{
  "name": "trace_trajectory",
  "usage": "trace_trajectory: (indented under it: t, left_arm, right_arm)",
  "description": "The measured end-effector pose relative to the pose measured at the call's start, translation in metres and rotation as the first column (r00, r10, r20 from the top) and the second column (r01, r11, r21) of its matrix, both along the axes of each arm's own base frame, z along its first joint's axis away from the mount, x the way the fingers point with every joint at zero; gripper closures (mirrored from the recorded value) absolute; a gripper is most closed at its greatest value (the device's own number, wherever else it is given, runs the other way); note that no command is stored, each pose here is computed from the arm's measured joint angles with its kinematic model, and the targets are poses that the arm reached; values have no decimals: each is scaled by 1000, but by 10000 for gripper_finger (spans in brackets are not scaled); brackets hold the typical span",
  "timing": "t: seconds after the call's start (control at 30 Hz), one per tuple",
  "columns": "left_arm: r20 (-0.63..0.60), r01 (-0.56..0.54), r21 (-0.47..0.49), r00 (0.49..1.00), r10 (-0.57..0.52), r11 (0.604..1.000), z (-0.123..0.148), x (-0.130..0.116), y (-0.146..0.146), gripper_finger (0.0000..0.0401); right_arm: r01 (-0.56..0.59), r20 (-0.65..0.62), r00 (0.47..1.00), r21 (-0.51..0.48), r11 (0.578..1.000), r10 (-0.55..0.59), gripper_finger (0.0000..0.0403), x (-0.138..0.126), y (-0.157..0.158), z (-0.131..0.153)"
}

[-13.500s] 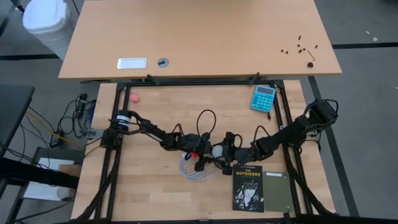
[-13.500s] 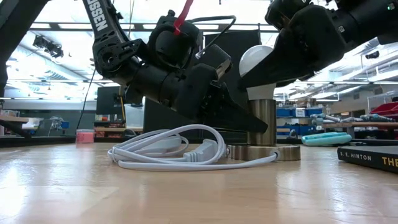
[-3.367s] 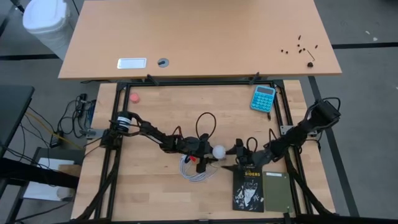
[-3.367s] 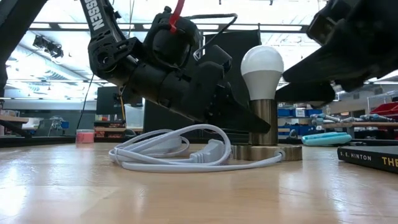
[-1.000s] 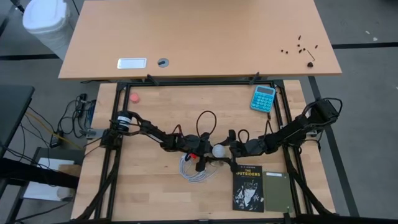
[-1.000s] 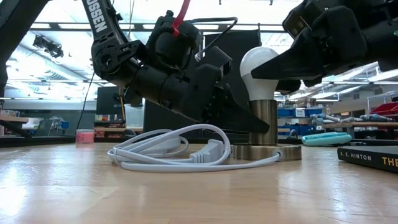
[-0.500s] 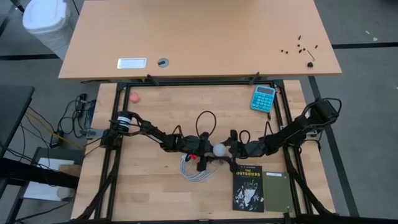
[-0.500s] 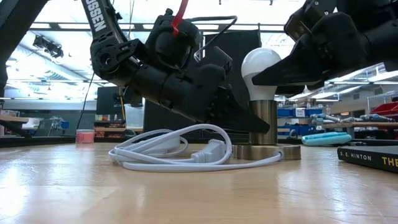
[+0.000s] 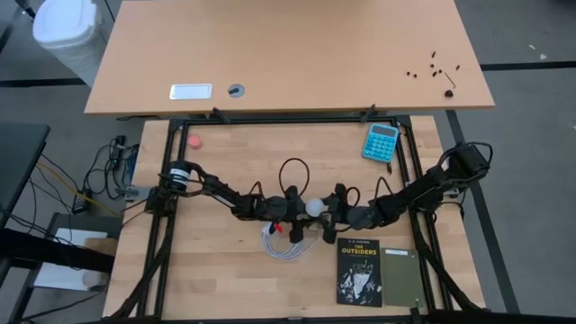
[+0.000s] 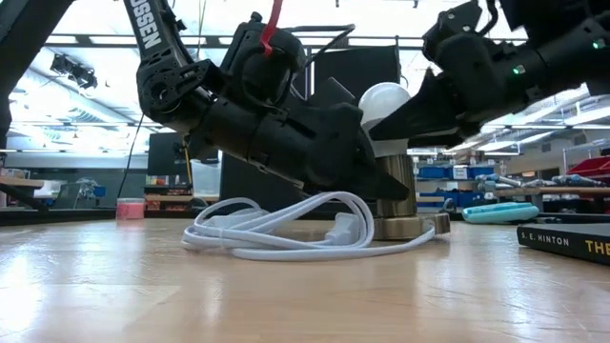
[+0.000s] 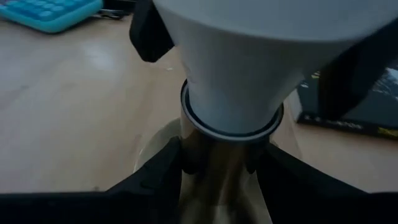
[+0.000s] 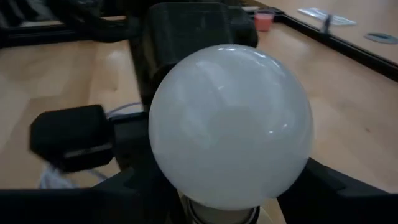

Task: Screw lightbulb
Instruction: Insert the white lightbulb into the silver lamp

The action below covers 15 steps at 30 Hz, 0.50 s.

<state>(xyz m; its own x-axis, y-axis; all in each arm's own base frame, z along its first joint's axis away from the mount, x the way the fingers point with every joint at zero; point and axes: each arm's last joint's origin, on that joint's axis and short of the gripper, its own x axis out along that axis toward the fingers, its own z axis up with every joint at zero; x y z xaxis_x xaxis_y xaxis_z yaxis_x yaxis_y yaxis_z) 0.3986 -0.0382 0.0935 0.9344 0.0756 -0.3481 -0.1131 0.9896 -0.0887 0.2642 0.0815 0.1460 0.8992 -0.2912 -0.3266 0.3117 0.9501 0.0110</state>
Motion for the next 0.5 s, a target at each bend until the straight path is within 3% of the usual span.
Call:
trace_trajectory:
  t: [0.5]
  left_arm:
    - [30, -176, 9, 984, 176, 984, 2, -1, -2, 217]
  right_arm:
    - [180, 27, 983, 96, 979, -183, 162, 5, 0, 5]
